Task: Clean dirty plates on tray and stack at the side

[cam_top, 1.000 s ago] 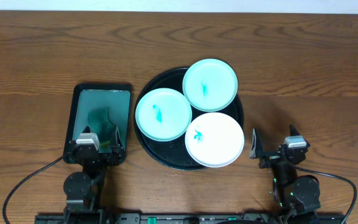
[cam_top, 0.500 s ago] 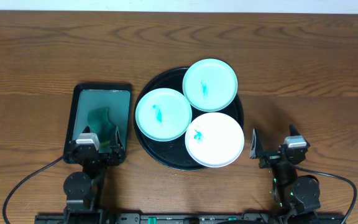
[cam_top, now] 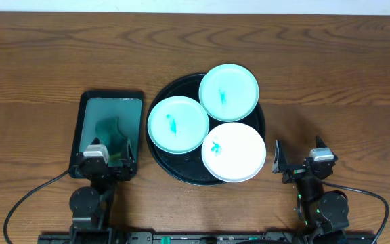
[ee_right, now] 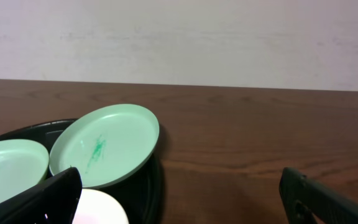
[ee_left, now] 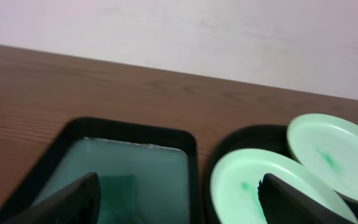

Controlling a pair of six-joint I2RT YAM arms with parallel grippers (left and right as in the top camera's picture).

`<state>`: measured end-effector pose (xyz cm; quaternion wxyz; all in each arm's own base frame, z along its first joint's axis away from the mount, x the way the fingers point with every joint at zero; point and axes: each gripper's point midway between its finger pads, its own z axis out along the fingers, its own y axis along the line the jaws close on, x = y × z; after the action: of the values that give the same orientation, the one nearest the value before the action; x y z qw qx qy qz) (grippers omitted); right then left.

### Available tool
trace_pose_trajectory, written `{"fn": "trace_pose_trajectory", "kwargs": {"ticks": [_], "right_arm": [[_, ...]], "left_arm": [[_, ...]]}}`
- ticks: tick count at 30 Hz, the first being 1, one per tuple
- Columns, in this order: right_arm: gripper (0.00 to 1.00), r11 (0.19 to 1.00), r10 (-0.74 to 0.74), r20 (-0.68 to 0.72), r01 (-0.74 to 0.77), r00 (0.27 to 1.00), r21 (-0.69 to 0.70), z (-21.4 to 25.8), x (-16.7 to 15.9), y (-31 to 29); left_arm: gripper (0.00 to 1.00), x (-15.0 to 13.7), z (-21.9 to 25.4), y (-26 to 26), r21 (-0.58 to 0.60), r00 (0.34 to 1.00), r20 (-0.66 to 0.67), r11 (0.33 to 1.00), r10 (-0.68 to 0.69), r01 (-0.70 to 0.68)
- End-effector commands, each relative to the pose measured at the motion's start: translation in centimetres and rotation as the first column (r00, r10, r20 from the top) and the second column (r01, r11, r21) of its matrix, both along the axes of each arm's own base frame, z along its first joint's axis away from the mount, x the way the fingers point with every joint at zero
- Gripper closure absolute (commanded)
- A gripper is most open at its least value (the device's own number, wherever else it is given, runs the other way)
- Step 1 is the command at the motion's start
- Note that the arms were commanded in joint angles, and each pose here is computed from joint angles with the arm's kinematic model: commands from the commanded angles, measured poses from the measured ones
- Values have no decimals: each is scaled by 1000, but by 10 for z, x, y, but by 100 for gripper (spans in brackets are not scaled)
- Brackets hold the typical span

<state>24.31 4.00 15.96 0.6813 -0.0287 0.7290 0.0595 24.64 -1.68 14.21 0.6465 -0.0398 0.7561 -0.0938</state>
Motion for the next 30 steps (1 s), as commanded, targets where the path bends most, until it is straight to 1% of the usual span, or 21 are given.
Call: {"fn": "trace_pose_trajectory", "kwargs": {"ticks": [1,4,8,12,14,16,18,20,24,28,30], "right_arm": [[1,1000,20,-7,-20,1000,-10,-2,-1,4],[1,1000,21,-7,-21,1000,-9,-2,-1,4],[1,1000,21,-7,-21,1000,-9,-2,-1,4],[1,1000,21,-7,-21,1000,-10,-2,-1,4],[1,1000,21,-7,-21,1000,-10,-2,-1,4],[1,1000,21,-7,-21,1000,-9,-2,-1,4],[1,1000,21,-7,-21,1000,-9,-2,-1,4],[1,1000,21,-6,-21,1000,-10,-2,-1,4],[1,1000,21,-7,-21,1000,-9,-2,-1,4],[1,1000,21,-7,-21,1000,-9,-2,-1,4],[1,1000,21,-1,-21,1000,-8,-1,0,4]], "left_arm": [[18,-5,-20,-24,-80,987,-85,989,-134,128],[18,-7,-27,-34,-143,973,-135,975,-186,167],[18,-5,-24,-36,-171,960,-195,971,-200,167],[18,7,0,-37,-179,948,-248,971,-200,158],[18,14,12,-37,-187,932,-302,971,-199,147],[18,23,23,-37,-197,903,-381,972,-199,131],[18,30,28,-37,-208,860,-470,972,-198,110],[18,34,30,-37,-213,799,-567,973,-198,90],[18,37,26,-37,-210,643,-739,976,-199,61],[18,35,12,-37,-213,486,-851,977,-200,28],[18,34,4,-40,-232,437,-872,972,-218,21]]}}
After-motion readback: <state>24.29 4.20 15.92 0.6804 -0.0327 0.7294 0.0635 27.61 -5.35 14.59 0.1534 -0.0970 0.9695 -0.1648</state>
